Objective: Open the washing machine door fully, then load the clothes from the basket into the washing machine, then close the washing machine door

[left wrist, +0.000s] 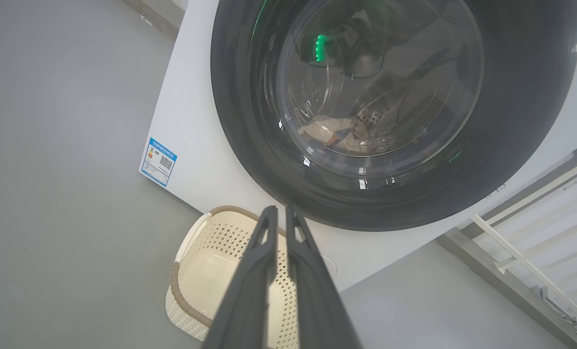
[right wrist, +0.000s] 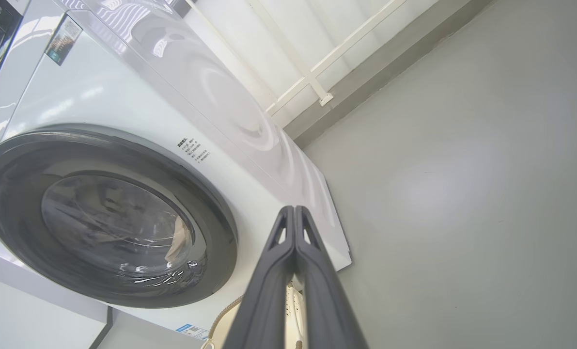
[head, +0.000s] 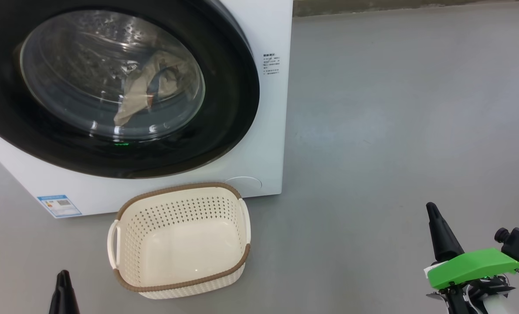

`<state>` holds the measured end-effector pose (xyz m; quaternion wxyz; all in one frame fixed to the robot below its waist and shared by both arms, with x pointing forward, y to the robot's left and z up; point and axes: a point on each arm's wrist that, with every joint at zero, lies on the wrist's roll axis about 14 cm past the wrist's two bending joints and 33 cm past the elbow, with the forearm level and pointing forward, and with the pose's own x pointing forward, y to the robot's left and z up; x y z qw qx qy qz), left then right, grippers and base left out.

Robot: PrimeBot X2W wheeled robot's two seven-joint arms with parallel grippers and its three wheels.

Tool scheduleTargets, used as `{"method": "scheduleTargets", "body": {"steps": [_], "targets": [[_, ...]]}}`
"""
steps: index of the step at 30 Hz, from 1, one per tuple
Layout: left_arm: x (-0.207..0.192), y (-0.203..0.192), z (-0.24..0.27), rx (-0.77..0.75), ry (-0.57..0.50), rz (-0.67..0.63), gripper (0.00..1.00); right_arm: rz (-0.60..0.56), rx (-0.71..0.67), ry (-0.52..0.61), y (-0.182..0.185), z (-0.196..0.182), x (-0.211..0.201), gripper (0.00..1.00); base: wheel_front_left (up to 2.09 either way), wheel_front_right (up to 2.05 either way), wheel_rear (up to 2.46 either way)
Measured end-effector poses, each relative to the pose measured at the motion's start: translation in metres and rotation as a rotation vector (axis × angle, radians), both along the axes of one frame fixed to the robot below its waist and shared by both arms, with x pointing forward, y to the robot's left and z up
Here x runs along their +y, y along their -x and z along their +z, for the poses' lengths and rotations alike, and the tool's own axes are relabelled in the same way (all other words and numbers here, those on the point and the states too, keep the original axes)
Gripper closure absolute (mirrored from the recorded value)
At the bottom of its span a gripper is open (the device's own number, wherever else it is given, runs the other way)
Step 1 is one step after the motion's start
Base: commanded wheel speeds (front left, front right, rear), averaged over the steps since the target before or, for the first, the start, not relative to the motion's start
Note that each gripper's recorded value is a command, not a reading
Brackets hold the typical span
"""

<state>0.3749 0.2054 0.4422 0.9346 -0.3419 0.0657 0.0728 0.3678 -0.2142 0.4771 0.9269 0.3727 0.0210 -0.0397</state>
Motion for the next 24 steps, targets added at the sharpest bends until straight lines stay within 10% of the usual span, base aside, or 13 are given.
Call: {"method": "scheduleTargets", "body": {"steps": [24], "targets": [[-0.0050, -0.0018, 0.0089, -0.027, 0.268, 0.023, 1.00, -0.027, -0.001, -0.240, -0.0046, 0.0016, -0.0003, 1.00, 0.00, 0.00, 0.00]]}}
